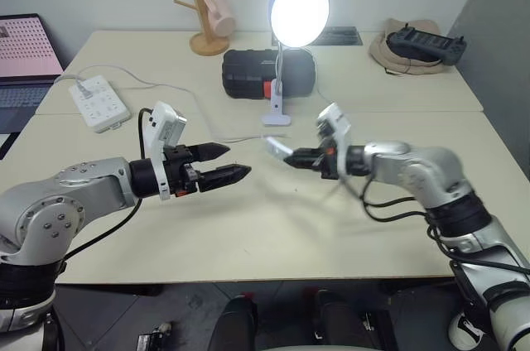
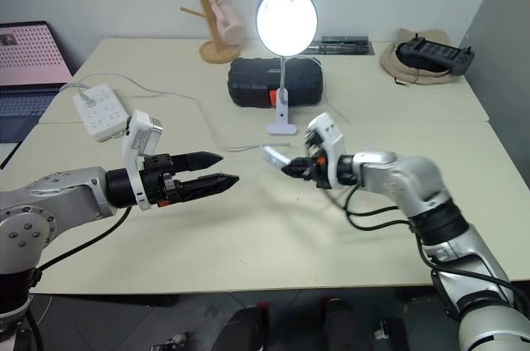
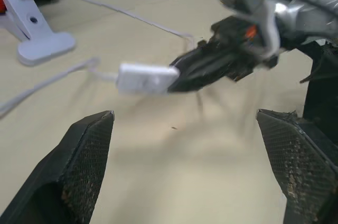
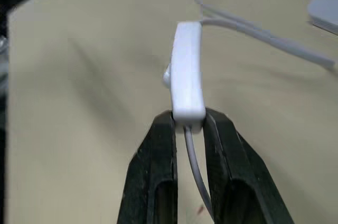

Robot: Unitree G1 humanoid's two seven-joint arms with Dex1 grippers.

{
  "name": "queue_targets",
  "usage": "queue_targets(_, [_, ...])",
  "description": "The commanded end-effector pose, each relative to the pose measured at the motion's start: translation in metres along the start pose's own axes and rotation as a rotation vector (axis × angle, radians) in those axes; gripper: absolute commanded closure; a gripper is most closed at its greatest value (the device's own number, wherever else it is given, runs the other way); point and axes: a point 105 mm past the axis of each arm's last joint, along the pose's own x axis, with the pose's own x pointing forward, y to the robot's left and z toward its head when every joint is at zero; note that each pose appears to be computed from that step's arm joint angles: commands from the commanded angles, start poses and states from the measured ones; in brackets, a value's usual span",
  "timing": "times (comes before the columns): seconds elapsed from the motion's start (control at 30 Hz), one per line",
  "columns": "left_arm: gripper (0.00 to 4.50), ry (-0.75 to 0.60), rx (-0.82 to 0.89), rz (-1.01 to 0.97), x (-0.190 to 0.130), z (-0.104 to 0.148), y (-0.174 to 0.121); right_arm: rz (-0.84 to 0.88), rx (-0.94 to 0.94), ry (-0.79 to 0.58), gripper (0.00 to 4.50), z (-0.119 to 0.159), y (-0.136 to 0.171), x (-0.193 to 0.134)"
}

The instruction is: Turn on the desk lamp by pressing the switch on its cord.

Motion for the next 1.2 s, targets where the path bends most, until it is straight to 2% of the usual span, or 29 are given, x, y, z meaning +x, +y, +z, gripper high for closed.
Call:
queue_targets(0.03, [0.02, 0.027, 0.108, -0.019, -0.004, 0.002, 0.0, -0.058, -0.241, 0.054, 4.17, 0.0, -0.013, 0.009])
queue_targets(0.1, [0.02, 0.027, 0.122, -0.016, -0.01, 0.004, 0.001, -0.058, -0.342, 0.102, 4.17, -0.008, -0.016, 0.014])
queue_targets(0.17, [0.02, 0.034, 0.135, -0.003, -0.014, 0.005, 0.005, -0.042, -0.352, 0.105, 4.17, -0.008, -0.018, 0.014])
queue_targets(0.23, [0.0, 0.041, 0.136, 0.008, -0.015, 0.002, 0.01, -0.029, -0.368, 0.107, 3.46, -0.009, -0.019, 0.013])
queue_targets(0.27, [0.0, 0.045, 0.143, 0.013, -0.015, 0.001, 0.012, -0.024, -0.368, 0.108, 3.33, -0.01, -0.02, 0.012])
queue_targets(0.47, [0.0, 0.086, 0.17, -0.009, -0.017, -0.002, 0.014, 0.038, -0.35, 0.086, 1.86, -0.008, -0.013, 0.001])
queue_targets(0.7, [0.0, 0.135, 0.18, -0.026, -0.021, -0.004, 0.022, 0.096, -0.26, 0.052, 0.14, 0.0, 0.001, -0.033])
queue_targets(0.83, [0.0, 0.182, 0.214, 0.008, -0.039, 0.007, 0.039, 0.115, -0.211, 0.003, 0.03, 0.011, 0.015, -0.08])
queue_targets(1.07, [0.0, 0.27, 0.292, 0.077, -0.072, 0.011, 0.068, -0.002, -0.141, 0.075, 0.03, -0.006, 0.015, -0.146])
queue_targets(1.2, [0.0, 0.25, 0.293, 0.102, -0.075, 0.013, 0.081, -0.076, -0.111, 0.067, 0.03, -0.009, 0.011, -0.16])
